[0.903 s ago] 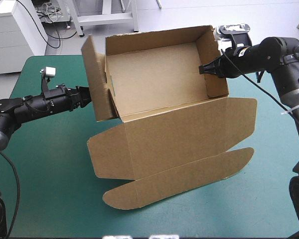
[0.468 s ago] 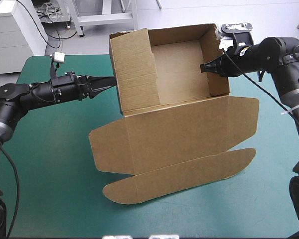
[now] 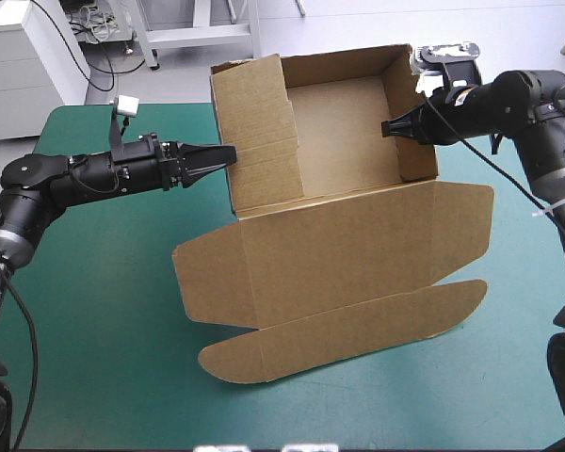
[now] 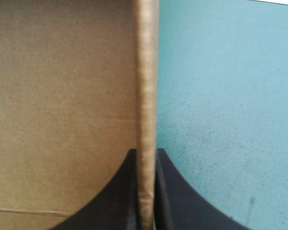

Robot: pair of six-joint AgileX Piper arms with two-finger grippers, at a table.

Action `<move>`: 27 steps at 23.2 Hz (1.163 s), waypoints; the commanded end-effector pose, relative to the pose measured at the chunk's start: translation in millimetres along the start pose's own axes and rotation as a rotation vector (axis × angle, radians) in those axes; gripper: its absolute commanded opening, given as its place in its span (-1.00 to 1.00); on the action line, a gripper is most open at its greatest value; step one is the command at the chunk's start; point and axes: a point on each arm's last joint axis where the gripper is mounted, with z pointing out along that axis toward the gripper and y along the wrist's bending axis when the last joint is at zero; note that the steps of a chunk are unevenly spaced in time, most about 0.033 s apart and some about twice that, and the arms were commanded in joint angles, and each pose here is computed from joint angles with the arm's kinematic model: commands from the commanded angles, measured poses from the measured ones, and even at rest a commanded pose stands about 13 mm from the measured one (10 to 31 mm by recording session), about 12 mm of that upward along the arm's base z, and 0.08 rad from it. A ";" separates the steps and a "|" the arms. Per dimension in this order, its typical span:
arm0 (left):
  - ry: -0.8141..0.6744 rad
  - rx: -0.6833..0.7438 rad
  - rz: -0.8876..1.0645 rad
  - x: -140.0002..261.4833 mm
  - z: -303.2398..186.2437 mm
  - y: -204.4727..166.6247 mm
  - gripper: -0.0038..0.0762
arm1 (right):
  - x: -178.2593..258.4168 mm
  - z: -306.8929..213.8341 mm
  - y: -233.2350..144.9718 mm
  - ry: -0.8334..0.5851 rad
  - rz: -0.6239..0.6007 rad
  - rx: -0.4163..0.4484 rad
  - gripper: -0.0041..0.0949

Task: Fold the box

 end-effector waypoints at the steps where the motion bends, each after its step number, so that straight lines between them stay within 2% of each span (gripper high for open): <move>1: -0.049 0.149 0.010 -10.5 -4.8 -35.4 0.73 | -13.1 -28.8 12.4 -0.146 0.009 -0.040 -0.92; 3: -0.044 0.149 -0.041 -10.3 -4.7 -35.3 0.73 | -12.9 -28.3 16.4 -0.144 0.002 -0.049 -0.92; 8: -0.008 0.108 -0.034 -9.2 -4.8 -34.5 0.72 | -14.7 -26.1 38.4 -0.169 -0.040 -0.091 -0.92; 10: 0.083 -0.014 -0.050 -9.2 0.4 -36.2 0.72 | -16.6 -25.8 46.2 -0.193 -0.029 -0.105 -0.92; 11: 0.155 -0.144 -0.037 -9.0 5.3 -40.9 0.73 | -17.1 -25.6 51.4 -0.203 -0.041 -0.112 -0.92; 12: 0.181 -0.217 -0.036 -8.1 7.2 -42.0 0.72 | -16.9 -25.4 53.8 -0.203 -0.049 -0.113 -0.92; 13: 0.191 -0.354 -0.008 -8.7 12.6 -48.9 0.72 | -16.6 -25.1 59.2 -0.205 -0.057 -0.122 -0.92; 17: 0.153 -0.623 0.020 -5.0 22.3 -55.4 0.72 | -16.7 -25.1 66.7 -0.213 -0.055 -0.140 -0.92; 19: 0.088 -0.700 0.008 -5.4 27.9 -57.1 0.72 | -16.3 -25.0 69.6 -0.211 -0.058 -0.147 -0.92; 23: -0.050 -0.702 -0.038 -13.9 31.0 -59.1 0.72 | -15.8 -25.9 73.2 -0.212 -0.066 -0.154 -0.92; 27: -0.090 -0.728 -0.025 -17.6 29.3 -57.4 0.71 | -15.7 -25.8 73.3 -0.212 -0.072 -0.147 -0.92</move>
